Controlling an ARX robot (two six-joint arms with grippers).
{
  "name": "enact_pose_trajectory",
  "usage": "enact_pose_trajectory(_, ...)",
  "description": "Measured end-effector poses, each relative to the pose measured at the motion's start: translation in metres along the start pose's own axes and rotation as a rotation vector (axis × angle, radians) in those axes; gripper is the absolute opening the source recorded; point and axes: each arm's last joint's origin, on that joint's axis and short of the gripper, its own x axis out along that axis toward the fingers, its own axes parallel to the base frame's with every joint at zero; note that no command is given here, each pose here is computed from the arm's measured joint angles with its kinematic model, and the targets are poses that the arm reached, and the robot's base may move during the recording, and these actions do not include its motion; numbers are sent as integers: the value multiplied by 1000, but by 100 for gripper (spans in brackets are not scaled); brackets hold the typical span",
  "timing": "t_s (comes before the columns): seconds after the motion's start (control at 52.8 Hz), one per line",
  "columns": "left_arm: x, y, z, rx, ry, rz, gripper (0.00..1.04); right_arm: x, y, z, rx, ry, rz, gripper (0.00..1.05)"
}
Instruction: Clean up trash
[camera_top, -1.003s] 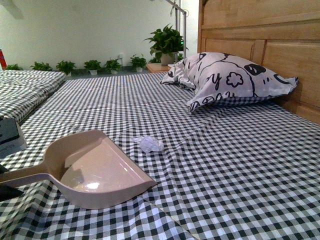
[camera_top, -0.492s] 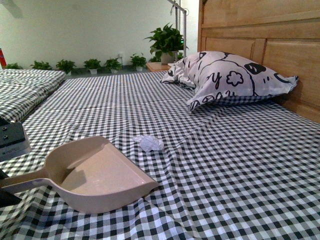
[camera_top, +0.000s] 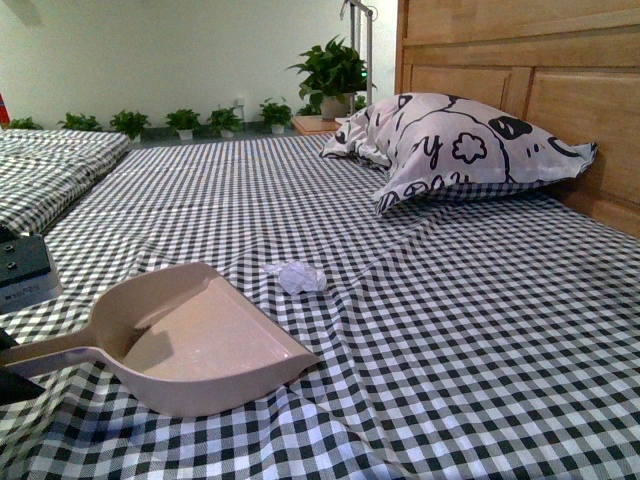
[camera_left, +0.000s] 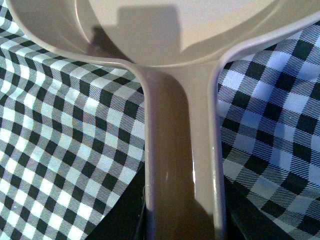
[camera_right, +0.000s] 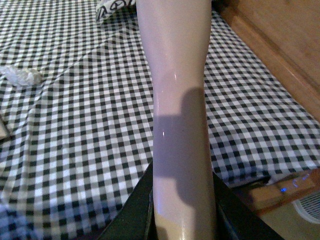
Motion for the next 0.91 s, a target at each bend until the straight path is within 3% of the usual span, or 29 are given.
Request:
enact_pose_trajectory(0.151, 0, 0, 0, 0, 1, -1, 26, 70, 10, 19, -17, 42, 32, 19)
enact_pose_trajectory(0.341, 0, 0, 0, 0, 1, -2, 26, 167, 46, 29, -101, 163, 50, 19)
enact_pose_trajectory(0.644, 0, 0, 0, 0, 2, -2, 26, 230, 88, -1, -242, 207, 26, 19)
enact_pose_trajectory(0.909, 0, 0, 0, 1, 2, -2, 26, 264, 107, -47, -392, 242, 5, 19)
